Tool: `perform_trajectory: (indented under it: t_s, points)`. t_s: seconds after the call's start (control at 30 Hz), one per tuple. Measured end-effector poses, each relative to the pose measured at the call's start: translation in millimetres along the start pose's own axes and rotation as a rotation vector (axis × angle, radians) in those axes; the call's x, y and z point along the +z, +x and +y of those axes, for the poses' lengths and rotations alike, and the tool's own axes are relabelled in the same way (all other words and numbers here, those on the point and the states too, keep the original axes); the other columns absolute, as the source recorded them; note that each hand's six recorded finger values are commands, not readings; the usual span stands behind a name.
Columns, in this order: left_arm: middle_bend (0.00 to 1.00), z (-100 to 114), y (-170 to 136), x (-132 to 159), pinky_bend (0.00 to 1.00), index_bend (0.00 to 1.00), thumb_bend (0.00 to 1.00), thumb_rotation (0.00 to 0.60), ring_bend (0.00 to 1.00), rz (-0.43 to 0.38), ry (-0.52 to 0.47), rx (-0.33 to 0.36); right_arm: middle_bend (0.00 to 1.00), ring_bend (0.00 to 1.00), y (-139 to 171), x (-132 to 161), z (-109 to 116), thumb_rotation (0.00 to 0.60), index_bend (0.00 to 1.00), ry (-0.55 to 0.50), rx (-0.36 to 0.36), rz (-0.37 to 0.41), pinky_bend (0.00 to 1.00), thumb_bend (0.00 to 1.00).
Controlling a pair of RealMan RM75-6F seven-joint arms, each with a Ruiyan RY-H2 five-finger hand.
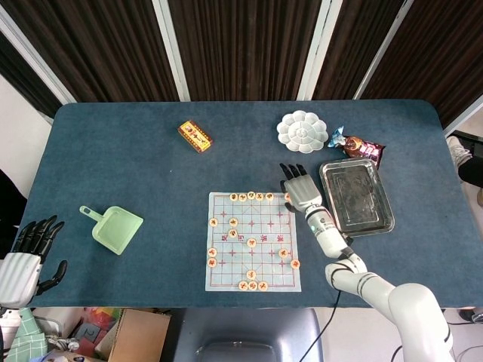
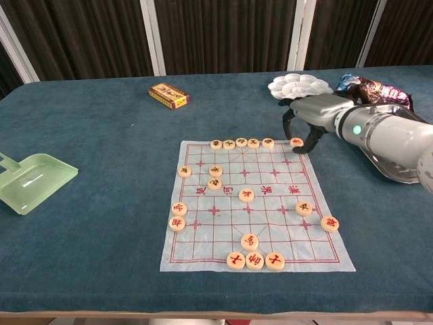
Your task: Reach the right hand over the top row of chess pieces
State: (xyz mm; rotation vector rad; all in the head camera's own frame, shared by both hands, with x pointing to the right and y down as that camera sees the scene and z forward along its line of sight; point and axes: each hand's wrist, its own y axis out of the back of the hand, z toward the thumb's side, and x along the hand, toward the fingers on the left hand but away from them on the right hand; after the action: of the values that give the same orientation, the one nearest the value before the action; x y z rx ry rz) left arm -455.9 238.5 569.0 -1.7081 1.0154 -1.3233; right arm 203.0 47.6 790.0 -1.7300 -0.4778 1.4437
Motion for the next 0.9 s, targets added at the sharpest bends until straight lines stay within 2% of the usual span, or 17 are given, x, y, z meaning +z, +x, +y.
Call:
perform_trajectory:
  t_s: [0.33, 0.9]
  points:
    - [0.0, 0.5, -0.4, 0.1, 0.0, 0.0, 0.43, 0.6, 0.0, -0.001, -0.001, 0.0, 0.1, 0.0, -2.1, -2.8, -0.3, 0.6, 0.59, -0.002, 0.003, -0.016, 0.0, 0.43]
    - [0.0, 0.8, -0.2, -0.5, 0.0, 0.0, 0.43, 0.6, 0.0, -0.001, -0.001, 0.0, 0.14, 0.0, -1.7, -2.3, 2.4, 0.6, 0.66, -0.019, 0.0, -0.022, 0.0, 0.47]
